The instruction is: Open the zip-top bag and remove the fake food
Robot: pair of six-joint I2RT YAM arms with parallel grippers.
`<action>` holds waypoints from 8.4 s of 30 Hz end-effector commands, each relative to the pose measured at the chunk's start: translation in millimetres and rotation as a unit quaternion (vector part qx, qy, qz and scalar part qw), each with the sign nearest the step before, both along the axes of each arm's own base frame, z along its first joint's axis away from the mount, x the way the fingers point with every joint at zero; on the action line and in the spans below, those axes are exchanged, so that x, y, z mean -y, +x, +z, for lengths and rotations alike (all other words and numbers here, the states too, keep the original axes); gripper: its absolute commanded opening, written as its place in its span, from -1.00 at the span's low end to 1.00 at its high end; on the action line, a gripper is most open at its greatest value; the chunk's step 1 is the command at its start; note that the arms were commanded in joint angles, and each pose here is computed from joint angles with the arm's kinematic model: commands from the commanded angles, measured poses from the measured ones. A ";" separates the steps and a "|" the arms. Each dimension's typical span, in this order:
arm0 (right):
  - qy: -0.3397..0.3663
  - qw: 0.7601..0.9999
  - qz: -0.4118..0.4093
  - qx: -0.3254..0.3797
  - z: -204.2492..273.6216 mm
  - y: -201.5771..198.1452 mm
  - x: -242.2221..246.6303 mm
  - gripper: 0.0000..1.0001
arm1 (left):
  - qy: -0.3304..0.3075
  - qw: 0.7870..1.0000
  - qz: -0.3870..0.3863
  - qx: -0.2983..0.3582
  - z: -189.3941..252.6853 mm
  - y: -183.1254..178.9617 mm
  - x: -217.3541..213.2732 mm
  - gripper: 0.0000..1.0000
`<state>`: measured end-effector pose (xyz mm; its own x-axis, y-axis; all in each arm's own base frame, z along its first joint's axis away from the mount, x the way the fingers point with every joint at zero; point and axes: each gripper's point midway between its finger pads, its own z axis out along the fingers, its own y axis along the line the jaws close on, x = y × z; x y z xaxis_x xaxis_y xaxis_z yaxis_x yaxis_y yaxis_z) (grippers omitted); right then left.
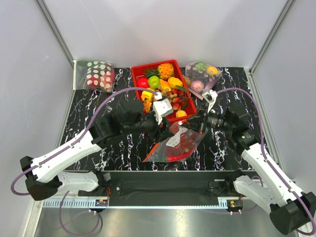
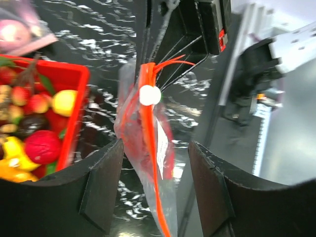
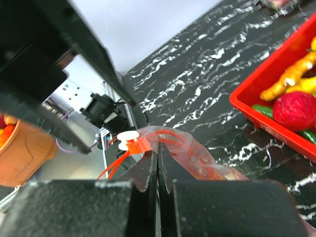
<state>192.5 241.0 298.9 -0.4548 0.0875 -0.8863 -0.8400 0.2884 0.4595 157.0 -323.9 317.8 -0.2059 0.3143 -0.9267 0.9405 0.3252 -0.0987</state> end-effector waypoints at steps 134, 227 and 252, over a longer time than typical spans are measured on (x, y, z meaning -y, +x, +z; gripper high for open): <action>-0.048 0.903 -0.403 -0.145 -35.0 126.3 147.3 0.37 | 0.087 0.996 0.008 0.002 -66.0 -2.7 38.6 -1.00; -0.180 0.944 -0.253 -0.112 -67.2 52.0 28.8 -1.00 | 0.007 0.932 0.312 -0.183 -137.9 87.1 -49.3 -0.47; -0.116 0.963 -0.210 -0.121 -60.2 35.0 -6.9 -1.00 | -0.072 0.936 0.311 -0.148 -76.2 93.1 -46.6 -0.10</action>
<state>223.3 234.0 223.7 -0.6535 0.0660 -0.7540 -0.4750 0.7399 0.4764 241.2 -265.7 188.3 -0.6448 0.0544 -0.7624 0.4688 0.8160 -0.3383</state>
